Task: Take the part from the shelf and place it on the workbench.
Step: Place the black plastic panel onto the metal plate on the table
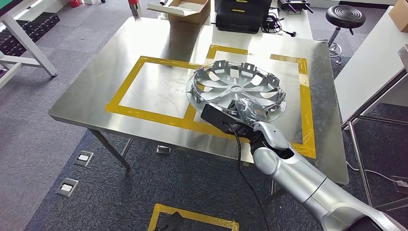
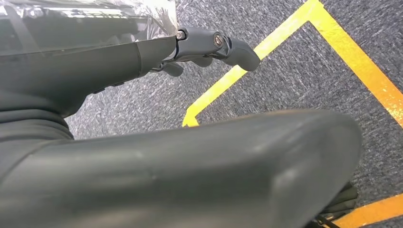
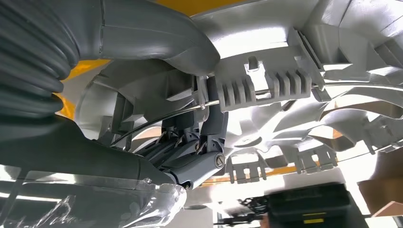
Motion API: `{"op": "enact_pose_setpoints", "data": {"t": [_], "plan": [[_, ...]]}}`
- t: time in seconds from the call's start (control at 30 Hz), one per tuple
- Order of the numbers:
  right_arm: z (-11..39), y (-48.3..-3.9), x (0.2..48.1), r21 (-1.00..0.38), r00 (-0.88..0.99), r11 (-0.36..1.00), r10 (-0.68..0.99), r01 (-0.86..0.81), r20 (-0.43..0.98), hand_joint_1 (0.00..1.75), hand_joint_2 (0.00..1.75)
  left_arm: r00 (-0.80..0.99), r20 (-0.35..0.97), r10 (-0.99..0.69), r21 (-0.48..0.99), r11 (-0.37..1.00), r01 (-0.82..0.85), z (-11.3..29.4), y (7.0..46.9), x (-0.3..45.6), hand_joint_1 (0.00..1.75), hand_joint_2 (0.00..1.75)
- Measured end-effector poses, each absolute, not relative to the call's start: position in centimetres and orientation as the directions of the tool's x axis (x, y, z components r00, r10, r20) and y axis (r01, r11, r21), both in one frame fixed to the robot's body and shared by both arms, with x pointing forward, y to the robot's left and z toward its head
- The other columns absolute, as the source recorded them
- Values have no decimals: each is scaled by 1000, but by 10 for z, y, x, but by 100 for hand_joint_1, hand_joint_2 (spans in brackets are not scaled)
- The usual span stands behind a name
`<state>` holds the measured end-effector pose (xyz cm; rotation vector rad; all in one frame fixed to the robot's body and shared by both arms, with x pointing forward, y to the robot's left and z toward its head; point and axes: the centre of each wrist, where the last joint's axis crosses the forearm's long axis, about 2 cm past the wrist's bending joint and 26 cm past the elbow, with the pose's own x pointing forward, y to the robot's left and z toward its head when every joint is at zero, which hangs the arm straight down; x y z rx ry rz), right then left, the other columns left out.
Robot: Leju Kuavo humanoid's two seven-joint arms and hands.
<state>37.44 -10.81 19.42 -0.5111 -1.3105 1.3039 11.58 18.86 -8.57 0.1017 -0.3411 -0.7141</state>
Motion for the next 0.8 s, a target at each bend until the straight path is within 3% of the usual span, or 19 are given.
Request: {"op": "enact_pose_setpoints", "data": {"t": [0.47,0.6,0.73,0.8], "plan": [[179,-148,394,-896,-70,269,947,-354,312,175,175,711,259,-654,209,756,620,-86,190,115,0,175],[178,-152,395,-895,-56,272,949,-355,310,0,0,709,256,-657,209,754,623,-86,189,115,0,175],[178,-156,397,-896,-44,274,950,-350,308,0,0,705,259,-660,209,751,627,-86,189,115,0,0],[178,-157,397,-896,-40,276,950,-349,308,0,0,704,270,-657,207,753,624,-86,189,115,0,0]]}}
